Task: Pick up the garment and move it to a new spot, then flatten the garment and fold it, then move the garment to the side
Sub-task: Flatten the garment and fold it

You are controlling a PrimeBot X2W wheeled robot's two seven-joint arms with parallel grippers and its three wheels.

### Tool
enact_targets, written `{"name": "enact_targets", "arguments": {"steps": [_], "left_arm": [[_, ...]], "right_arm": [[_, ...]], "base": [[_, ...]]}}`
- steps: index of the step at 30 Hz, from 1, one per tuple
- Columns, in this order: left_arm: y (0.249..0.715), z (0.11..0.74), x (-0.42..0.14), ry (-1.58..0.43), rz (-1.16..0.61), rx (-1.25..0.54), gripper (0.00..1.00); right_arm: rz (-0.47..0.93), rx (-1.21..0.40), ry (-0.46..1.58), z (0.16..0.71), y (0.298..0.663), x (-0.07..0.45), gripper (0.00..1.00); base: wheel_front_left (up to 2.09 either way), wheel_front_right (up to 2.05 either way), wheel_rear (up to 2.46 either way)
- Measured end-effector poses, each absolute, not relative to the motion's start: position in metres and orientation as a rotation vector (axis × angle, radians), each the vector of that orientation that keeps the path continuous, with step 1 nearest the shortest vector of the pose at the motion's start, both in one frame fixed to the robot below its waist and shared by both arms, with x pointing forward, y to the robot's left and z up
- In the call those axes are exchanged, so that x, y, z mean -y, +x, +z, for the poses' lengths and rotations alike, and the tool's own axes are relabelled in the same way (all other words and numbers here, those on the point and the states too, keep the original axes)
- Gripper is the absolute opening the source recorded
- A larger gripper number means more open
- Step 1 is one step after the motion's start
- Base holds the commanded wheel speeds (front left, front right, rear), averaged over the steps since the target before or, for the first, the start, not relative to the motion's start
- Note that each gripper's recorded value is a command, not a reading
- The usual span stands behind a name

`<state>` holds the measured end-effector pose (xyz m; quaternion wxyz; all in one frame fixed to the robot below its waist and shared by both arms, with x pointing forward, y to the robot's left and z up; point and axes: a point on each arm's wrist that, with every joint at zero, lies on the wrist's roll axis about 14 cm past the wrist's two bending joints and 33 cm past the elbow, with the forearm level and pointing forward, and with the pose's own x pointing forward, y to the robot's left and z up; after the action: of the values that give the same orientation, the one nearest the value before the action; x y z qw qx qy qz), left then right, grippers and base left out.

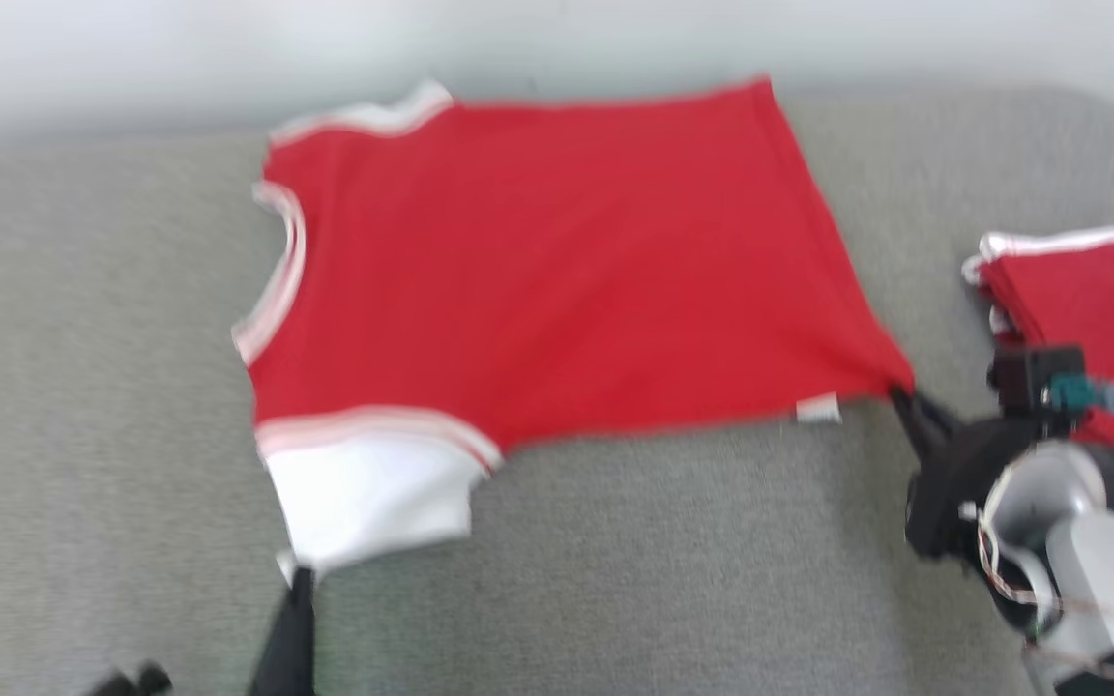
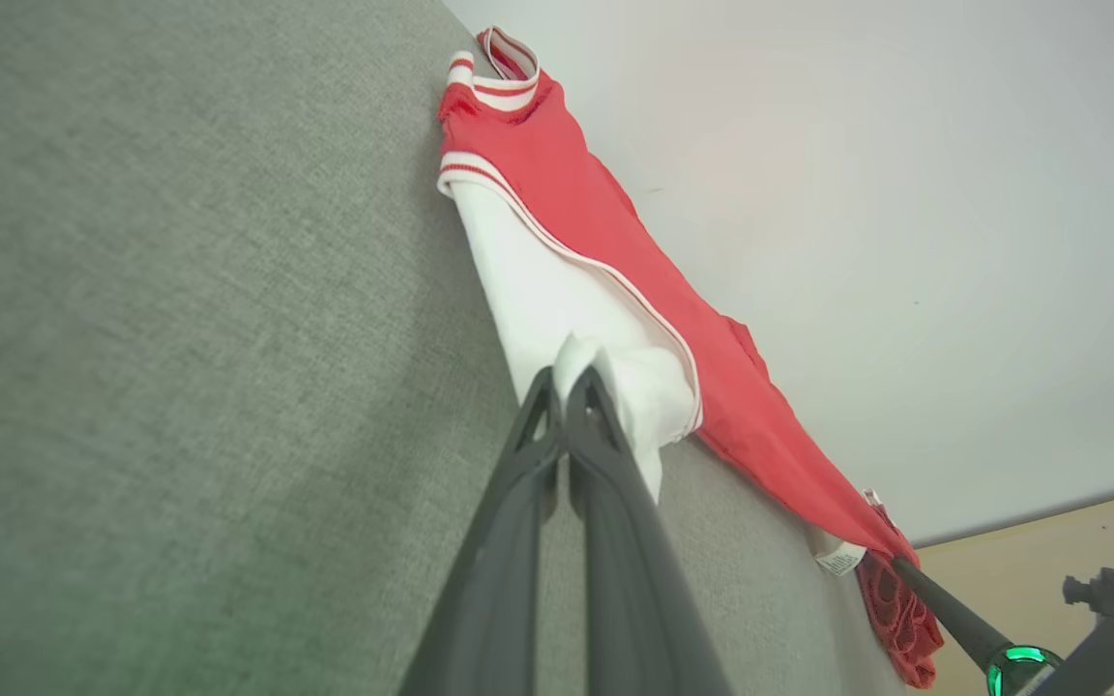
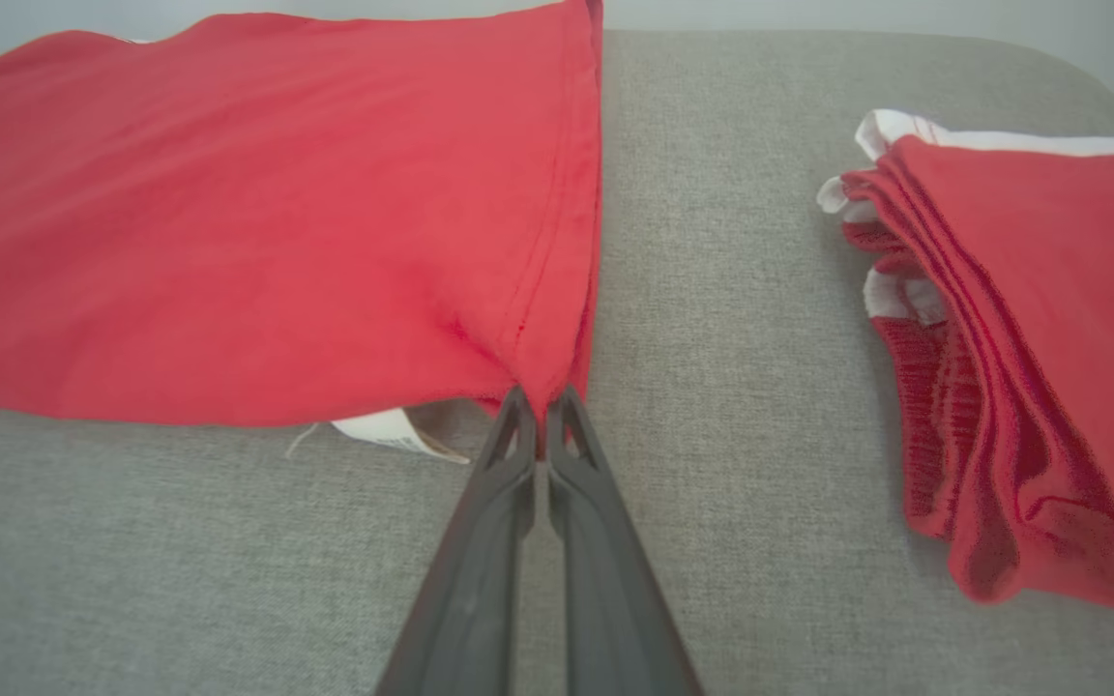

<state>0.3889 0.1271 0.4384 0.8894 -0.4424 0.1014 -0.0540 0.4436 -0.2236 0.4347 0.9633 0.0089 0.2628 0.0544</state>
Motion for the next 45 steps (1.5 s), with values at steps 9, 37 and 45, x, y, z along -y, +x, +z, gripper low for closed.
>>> {"name": "enact_targets", "arguments": {"steps": [9,37,45], "left_arm": [[0.323,0.435,-0.138,-1.025,-0.095,-0.333,0.00],[0.396,0.502,-0.153,-0.833,-0.172,-0.203,0.00],[0.442,0.495,-0.144,-0.613,-0.192,-0.218,0.00]], "right_arm": [[0.127,-0.607,0.042,0.439,0.381,0.210,0.00],[0.182,-0.542,0.059,0.474,0.399,0.184,0.00],[0.184,-0.516,-0.015,0.466,0.435,0.185,0.00]], "base": [[0.00,0.00,0.00],[0.00,0.00,0.00],[0.00,0.00,0.00]]}}
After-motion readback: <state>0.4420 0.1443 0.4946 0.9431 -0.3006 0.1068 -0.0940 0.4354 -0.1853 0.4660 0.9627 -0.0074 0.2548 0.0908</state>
